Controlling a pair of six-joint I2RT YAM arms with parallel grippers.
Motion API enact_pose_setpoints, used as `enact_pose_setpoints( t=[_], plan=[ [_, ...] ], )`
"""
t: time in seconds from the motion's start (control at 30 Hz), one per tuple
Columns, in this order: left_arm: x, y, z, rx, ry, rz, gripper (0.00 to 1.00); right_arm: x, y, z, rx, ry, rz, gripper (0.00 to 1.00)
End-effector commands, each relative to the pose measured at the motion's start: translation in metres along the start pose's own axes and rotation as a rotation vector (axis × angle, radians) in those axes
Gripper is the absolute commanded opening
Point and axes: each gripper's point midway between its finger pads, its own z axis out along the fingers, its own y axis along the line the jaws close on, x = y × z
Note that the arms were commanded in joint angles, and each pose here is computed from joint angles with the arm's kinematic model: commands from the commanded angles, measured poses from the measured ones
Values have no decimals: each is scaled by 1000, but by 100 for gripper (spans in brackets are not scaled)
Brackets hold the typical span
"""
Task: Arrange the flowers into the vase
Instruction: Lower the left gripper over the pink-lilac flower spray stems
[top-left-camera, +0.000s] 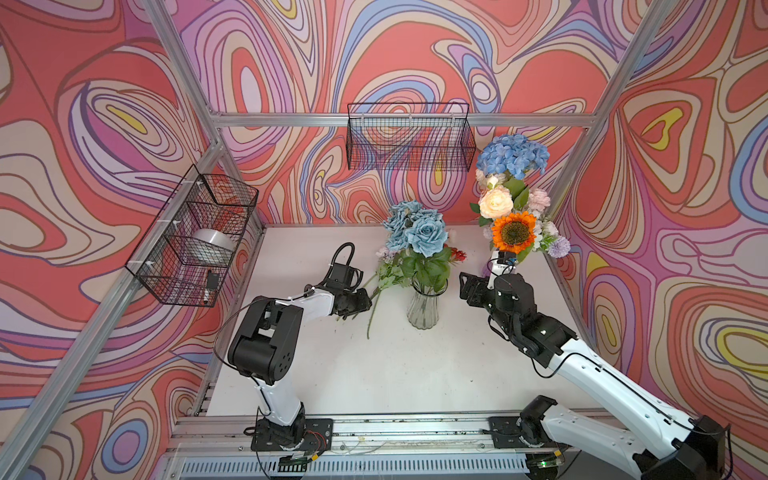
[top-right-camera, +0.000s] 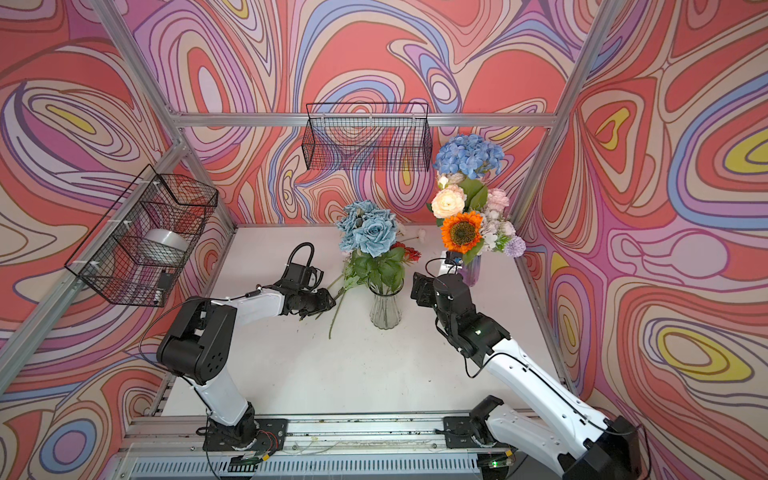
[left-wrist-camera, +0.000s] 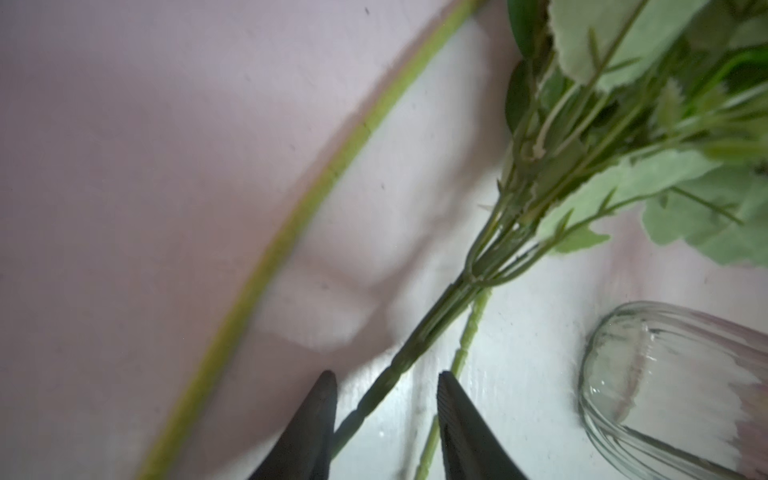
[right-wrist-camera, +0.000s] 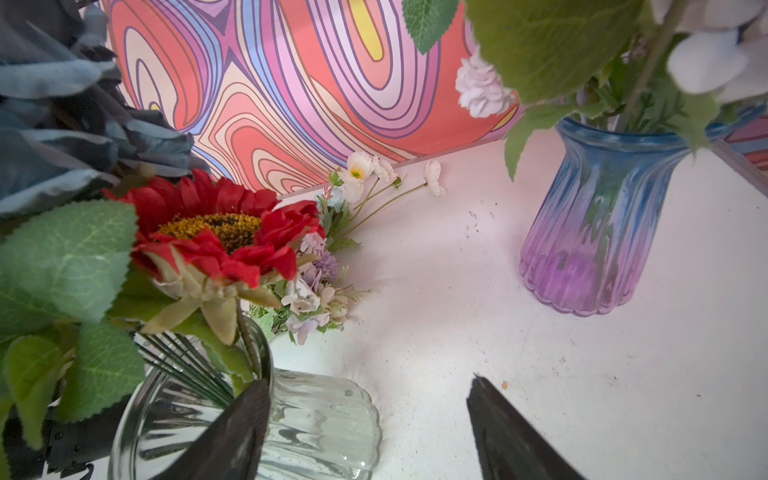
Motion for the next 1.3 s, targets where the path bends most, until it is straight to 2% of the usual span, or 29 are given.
enact_pose_setpoints(
  t=[0.0, 0.1, 0.2, 0.33, 0.47, 0.6, 0.77, 1.1, 1.27],
  plan=[
    [29, -24, -1, 48, 68, 9, 41, -3, -2, 3, 16, -11, -7, 77],
    [42, -37, 0, 64, 96, 31, 41, -3, -1, 3, 13, -9, -8, 77],
    [36, -40, -5, 51, 83, 52, 43, -4, -1, 2, 14, -12, -7, 77],
    [3, -31, -29, -81, -36, 136, 58, -8, -1, -2, 10, -23, -3, 77],
    [-35, -19, -48, -226, -143, 226, 62, -9, -1, -4, 1, -27, 3, 77],
    [-50, 2, -41, -304, -99, 233, 60, -12, 0, -6, 1, -36, 3, 77],
    [-47, 16, -25, -334, -4, 255, 56, -19, 0, -9, 6, -56, 2, 77],
    [-42, 25, -8, -357, 73, 263, 56, -20, 0, -8, 6, -63, 4, 77],
    [-37, 40, 1, -417, 120, 244, 46, -24, -1, -12, 12, -78, 1, 77]
  ],
)
